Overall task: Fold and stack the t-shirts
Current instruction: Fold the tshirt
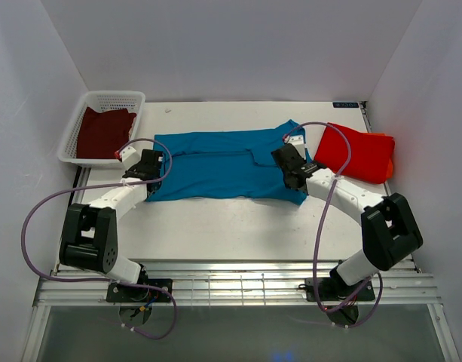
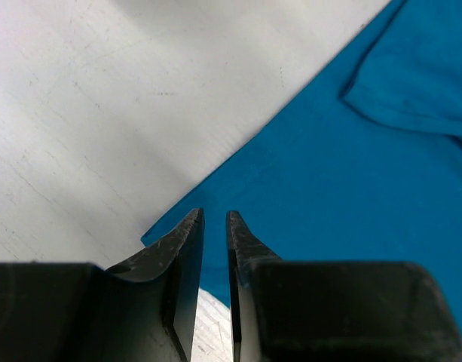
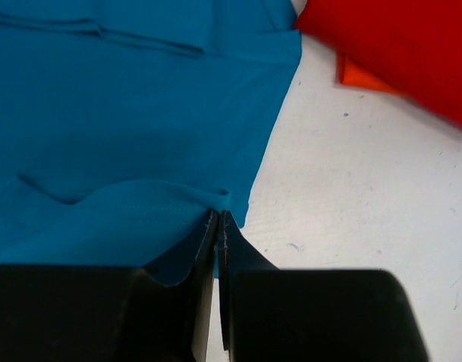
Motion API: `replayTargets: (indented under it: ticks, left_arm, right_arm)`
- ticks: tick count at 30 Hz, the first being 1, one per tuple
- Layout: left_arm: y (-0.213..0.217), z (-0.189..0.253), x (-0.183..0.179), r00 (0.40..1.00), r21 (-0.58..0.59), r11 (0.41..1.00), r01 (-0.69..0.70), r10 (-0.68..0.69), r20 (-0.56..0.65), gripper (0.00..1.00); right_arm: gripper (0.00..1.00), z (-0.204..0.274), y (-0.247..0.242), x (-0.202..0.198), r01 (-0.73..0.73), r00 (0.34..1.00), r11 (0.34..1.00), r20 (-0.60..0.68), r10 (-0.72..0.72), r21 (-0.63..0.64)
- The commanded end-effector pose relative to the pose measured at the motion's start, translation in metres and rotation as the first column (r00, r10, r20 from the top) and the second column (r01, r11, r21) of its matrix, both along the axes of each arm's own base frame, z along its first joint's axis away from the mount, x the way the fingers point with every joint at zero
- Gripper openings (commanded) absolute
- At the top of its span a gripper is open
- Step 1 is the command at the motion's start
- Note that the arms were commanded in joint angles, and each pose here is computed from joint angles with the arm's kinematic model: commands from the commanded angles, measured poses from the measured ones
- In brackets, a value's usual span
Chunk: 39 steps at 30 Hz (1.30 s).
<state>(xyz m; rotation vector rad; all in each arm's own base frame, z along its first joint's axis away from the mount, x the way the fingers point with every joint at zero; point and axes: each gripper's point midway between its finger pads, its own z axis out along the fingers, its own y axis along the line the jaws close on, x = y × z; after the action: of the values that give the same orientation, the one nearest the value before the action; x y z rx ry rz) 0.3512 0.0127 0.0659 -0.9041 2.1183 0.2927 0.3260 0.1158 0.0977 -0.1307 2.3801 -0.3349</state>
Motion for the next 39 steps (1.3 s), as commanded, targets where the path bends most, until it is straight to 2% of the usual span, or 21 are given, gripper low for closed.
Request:
replayTargets:
  ticks: [1, 6, 11, 12, 13, 17, 21, 25, 35, 36, 38, 39]
  left_arm:
    - [0.004, 0.014, 0.012, 1.0, 0.001, 1.0, -0.006, 0.006, 0.026, 0.29]
    - [0.007, 0.027, 0.027, 0.999, -0.002, 1.0, -0.016, 0.017, 0.052, 0.29]
    - [-0.008, 0.019, 0.026, 0.999, -0.071, 0.997, 0.041, -0.038, 0.034, 0.29]
    - [-0.011, 0.009, 0.017, 0.999, -0.073, 0.996, 0.046, -0.046, 0.007, 0.32]
    - [-0.011, 0.004, 0.012, 0.999, -0.068, 0.997, 0.041, -0.041, -0.005, 0.39]
    - [-0.011, -0.01, -0.009, 0.998, -0.041, 0.999, 0.018, -0.021, -0.066, 0.5]
    - [-0.018, -0.022, -0.025, 0.996, -0.079, 0.997, 0.022, -0.028, -0.083, 0.53]
    - [-0.021, -0.038, -0.041, 0.993, -0.109, 0.994, 0.021, -0.034, -0.112, 0.53]
    - [-0.02, -0.044, -0.049, 0.993, -0.113, 0.993, 0.016, -0.029, -0.117, 0.52]
    - [-0.019, -0.047, -0.05, 0.992, -0.109, 0.994, 0.013, -0.027, -0.125, 0.5]
    - [-0.018, -0.054, -0.052, 0.989, -0.104, 0.995, 0.009, -0.024, -0.145, 0.37]
    - [-0.019, -0.054, -0.052, 0.989, -0.105, 0.994, 0.01, -0.025, -0.144, 0.36]
  right_arm:
    - [0.08, 0.03, -0.004, 0.041, 0.02, 0.994, 0.999, 0.108, -0.017, -0.028]
    - [0.08, 0.058, -0.013, 0.082, 0.036, 0.986, 0.999, 0.164, -0.029, -0.035]
    - [0.08, 0.068, -0.013, 0.113, 0.014, 0.985, 0.999, 0.174, -0.008, -0.032]
    - [0.08, 0.069, -0.012, 0.116, 0.007, 0.985, 0.999, 0.174, -0.001, -0.037]
    - [0.08, 0.067, -0.009, 0.12, 0.003, 0.985, 0.999, 0.17, 0.003, -0.039]
    - [0.08, 0.056, -0.004, 0.122, -0.017, 0.989, 0.999, 0.143, 0.021, -0.027]
    - [0.08, 0.046, -0.003, 0.116, -0.021, 0.992, 1.0, 0.126, 0.022, -0.012]
    - [0.08, 0.038, -0.004, 0.111, -0.023, 0.994, 1.0, 0.108, 0.024, -0.017]
    - [0.08, 0.037, -0.004, 0.11, -0.02, 0.995, 1.0, 0.101, 0.021, -0.008]
    - [0.08, 0.036, -0.004, 0.109, -0.018, 0.995, 1.0, 0.102, 0.019, -0.006]
    - [0.08, 0.035, -0.004, 0.108, -0.016, 0.995, 1.0, 0.099, 0.017, -0.005]
    - [0.08, 0.035, -0.004, 0.108, -0.017, 0.995, 1.0, 0.1, 0.017, -0.003]
